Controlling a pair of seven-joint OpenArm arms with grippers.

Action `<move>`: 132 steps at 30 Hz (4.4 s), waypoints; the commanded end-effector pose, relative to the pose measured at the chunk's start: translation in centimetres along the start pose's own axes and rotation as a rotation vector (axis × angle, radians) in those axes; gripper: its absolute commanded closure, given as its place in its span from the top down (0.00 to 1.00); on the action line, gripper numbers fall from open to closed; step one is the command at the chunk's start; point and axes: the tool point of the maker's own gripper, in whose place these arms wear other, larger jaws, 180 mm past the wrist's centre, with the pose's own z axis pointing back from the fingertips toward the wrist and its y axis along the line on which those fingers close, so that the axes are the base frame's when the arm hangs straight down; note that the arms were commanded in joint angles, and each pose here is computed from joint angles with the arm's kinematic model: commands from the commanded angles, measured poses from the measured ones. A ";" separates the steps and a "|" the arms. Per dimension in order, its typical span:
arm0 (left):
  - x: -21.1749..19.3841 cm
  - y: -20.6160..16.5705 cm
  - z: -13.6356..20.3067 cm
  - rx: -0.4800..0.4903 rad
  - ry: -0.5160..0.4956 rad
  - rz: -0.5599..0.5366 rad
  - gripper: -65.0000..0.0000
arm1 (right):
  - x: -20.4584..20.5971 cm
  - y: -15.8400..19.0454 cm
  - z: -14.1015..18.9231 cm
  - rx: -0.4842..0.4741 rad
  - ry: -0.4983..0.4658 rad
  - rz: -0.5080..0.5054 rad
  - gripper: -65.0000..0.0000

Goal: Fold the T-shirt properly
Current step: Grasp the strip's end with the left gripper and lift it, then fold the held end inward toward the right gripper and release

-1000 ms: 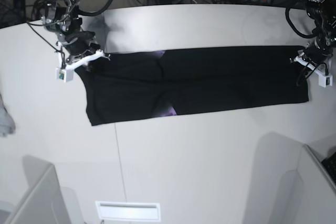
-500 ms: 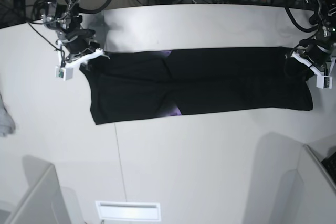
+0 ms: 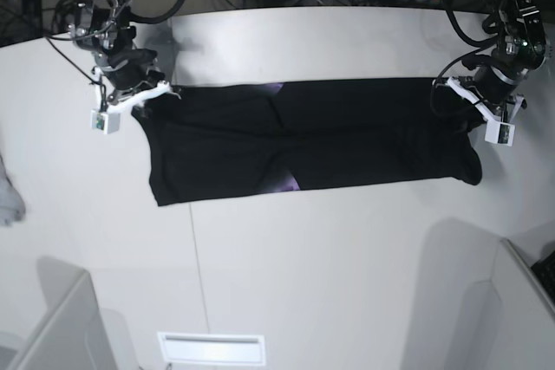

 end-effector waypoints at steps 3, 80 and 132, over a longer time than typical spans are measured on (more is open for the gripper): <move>1.4 -1.0 0.1 -0.011 -0.058 0.014 0.00 | 1.2 0.3 0.3 0.012 -0.043 0.004 0.00; 0.6 -16.6 -4.9 -0.319 0.120 0.089 0.00 | 1.9 0.6 0.0 0.019 -0.052 0.005 0.00; 2.3 -21.3 -6.2 -0.432 0.104 0.084 0.73 | 1.8 0.6 0.1 0.018 -0.052 0.006 0.00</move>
